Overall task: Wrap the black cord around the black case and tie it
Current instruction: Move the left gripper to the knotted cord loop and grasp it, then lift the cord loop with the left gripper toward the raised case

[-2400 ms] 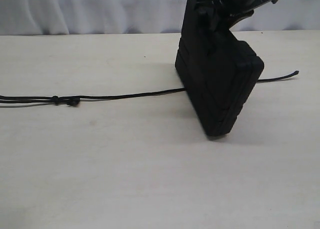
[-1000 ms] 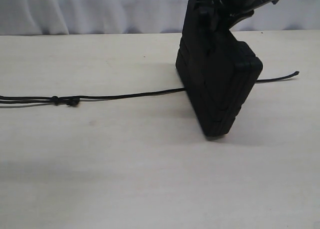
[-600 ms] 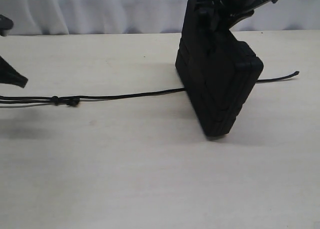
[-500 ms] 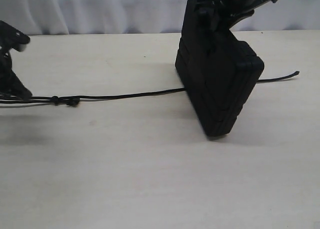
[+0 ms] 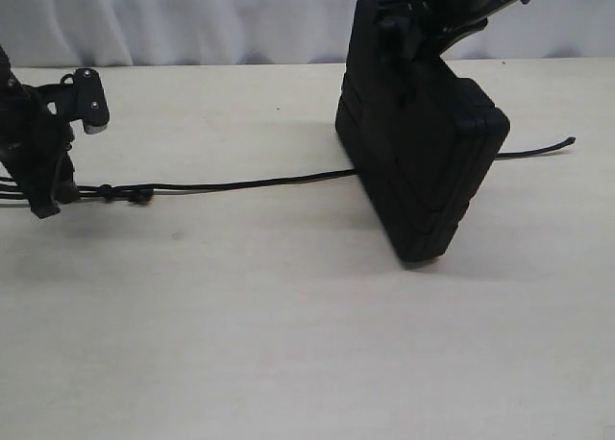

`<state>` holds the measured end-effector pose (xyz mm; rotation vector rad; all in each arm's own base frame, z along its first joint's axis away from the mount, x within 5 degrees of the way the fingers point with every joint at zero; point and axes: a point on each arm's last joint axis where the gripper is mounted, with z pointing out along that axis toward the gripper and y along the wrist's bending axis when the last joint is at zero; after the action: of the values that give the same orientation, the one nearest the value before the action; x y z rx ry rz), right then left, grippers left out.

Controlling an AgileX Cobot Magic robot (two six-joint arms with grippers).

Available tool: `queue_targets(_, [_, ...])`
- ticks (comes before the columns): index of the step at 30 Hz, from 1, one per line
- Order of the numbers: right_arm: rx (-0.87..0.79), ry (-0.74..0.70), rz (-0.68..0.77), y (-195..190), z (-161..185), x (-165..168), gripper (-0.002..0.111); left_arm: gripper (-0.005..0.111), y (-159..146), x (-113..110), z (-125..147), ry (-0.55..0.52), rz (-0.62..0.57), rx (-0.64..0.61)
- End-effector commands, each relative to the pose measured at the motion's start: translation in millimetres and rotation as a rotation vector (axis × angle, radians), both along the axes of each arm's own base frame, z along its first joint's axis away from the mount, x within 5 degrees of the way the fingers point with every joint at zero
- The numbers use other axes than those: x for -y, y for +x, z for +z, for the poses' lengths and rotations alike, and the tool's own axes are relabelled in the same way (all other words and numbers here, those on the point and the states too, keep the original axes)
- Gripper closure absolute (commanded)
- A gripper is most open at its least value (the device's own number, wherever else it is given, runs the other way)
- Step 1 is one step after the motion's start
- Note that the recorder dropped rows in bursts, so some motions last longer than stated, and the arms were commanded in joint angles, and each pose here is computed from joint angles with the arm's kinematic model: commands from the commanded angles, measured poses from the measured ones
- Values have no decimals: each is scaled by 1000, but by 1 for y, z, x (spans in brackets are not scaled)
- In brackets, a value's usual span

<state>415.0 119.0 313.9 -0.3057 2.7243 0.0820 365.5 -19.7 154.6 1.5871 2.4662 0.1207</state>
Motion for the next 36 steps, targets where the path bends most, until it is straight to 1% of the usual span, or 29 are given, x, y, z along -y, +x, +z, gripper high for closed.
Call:
queue_targets(1, [-32, -15, 20, -2, -5, 0, 104, 45, 6, -2, -21, 37, -46, 10])
queue_targets(4, [-32, -15, 20, -2, -5, 0, 104, 47, 14, -1, -35, 36, -45, 54])
queue_targets(7, [-31, -18, 26, -2, -5, 0, 104, 50, 17, -1, -46, 38, -46, 67])
queue_targets(9, [-30, -23, 39, -2, -5, 0, 104, 59, 18, -2, -55, 40, -48, 56])
queue_targets(11, [-30, -23, 41, -2, -5, 0, 104, 71, 16, -1, -60, 28, -35, 25])
queue_targets(12, [-30, -25, 44, -2, -5, 0, 104, 89, 13, 1, -63, 0, -6, -12])
queue_targets(13, [-30, -25, 44, -2, -5, 0, 104, 98, 12, 3, -63, -21, 16, -26])
queue_targets(14, [-30, -25, 44, -2, -5, 0, 104, 107, 10, 7, -63, -78, 72, -52])
queue_targets(15, [-30, -25, 44, -2, -5, 0, 104, 107, 8, 11, -62, -136, 128, -75])
queue_targets(16, [-30, -25, 44, -2, -5, 0, 104, 107, 6, 19, -61, -239, 219, -119])
queue_targets(17, [-30, -25, 44, -2, -5, 0, 104, 107, 6, 26, -59, -343, 335, -153])
queue_targets(18, [-30, -25, 44, -2, -5, 0, 104, 107, 7, 37, -54, -500, 521, -211])
queue_targets(19, [-30, -25, 44, -2, -5, 0, 104, 106, 8, 42, -51, -581, 604, -243])
queue_targets(20, [-30, -25, 44, -2, -5, 0, 104, 100, 7, 51, -46, -703, 679, -322])
queue_targets(21, [-30, -25, 44, -2, -5, 0, 104, 95, 4, 55, -43, -747, 681, -377])
queue_targets(23, [-31, -18, 45, -3, -5, 0, 104, 76, 0, 63, -36, -835, 691, -476])
queue_targets(24, [-31, -18, 45, -3, -5, 0, 104, 60, -3, 67, -31, -890, 723, -559])
queue_targets(25, [-31, -18, 45, -3, -5, 0, 104, 52, -4, 69, -30, -908, 730, -588])
queue_targets(27, [-31, -18, 45, -3, -5, 0, 104, 43, -6, 71, -27, -928, 712, -630])
queue_targets(28, [-31, -19, 48, -3, -5, 0, 104, 42, -7, 71, -27, -929, 706, -633])
queue_targets(31, [-31, -20, 50, -3, -5, 0, 104, 42, -5, 70, -28, -924, 543, -519])
queue_targets(33, [-33, -11, 56, -3, -5, -1, 104, 42, -4, 70, -25, -922, 383, -439])
queue_targets(34, [-33, -11, 56, -3, -5, -1, 104, 42, -4, 70, -25, -906, 273, -396])
queue_targets(36, [-34, -8, 56, -3, -5, -2, 104, 42, -4, 68, -17, -856, -28, -256])
